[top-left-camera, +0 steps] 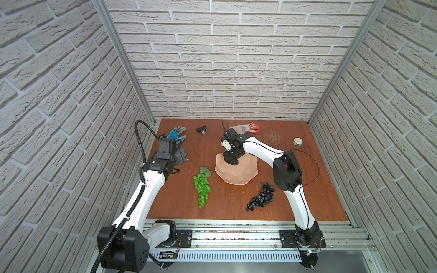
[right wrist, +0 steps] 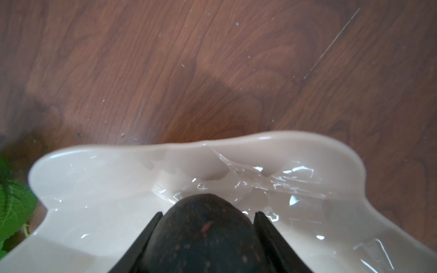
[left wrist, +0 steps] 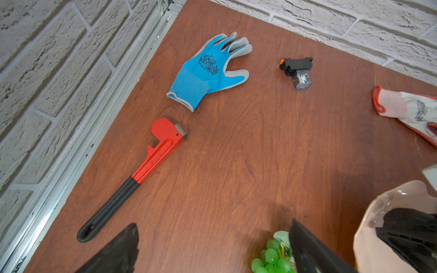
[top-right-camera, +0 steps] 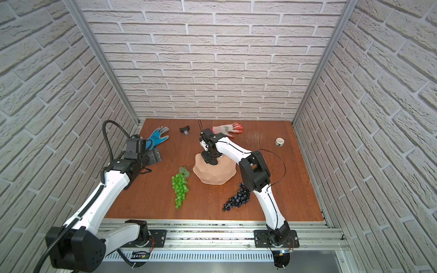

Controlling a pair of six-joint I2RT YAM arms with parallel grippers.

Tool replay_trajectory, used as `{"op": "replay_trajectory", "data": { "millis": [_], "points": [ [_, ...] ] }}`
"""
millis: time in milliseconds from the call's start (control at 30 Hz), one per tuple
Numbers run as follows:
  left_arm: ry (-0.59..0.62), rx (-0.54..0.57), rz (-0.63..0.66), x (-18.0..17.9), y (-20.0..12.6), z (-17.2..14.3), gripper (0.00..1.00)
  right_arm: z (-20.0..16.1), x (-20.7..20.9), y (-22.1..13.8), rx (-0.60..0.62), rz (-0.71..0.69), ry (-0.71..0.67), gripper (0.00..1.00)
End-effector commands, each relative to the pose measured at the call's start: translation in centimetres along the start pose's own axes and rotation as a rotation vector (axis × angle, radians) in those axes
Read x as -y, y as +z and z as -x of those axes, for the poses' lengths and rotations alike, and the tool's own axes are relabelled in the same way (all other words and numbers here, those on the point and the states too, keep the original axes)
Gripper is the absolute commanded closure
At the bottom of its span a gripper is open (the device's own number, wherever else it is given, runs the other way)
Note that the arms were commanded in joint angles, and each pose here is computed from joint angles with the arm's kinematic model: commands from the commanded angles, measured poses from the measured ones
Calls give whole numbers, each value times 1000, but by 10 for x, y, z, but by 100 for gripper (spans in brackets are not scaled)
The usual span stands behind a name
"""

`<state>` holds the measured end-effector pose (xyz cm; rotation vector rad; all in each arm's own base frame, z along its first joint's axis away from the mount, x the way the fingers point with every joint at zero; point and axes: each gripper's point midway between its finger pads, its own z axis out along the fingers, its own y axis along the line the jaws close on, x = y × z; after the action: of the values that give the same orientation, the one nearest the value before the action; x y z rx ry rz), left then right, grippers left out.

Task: Arrange fruit in a fruit bowl
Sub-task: Place the fruit in the fruit bowl.

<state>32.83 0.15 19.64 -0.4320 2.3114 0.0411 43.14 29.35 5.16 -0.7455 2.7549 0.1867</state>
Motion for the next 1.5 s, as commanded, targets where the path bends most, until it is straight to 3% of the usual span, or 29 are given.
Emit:
{"op": "replay_trajectory", "data": {
  "millis": [0,267,433,1467],
  "points": [
    [2,6,19,-7,-2,-2,2,13,0,2,40,-12,-19,55],
    [-2,12,16,-7,-5,0,2,9,3,12,23,-28,-33,51],
    [-5,8,17,-7,-3,-1,2,8,5,12,18,-40,-40,40],
    [-24,11,-6,-3,-3,-1,2,6,-3,-13,46,-60,-78,29]
  ]
}}
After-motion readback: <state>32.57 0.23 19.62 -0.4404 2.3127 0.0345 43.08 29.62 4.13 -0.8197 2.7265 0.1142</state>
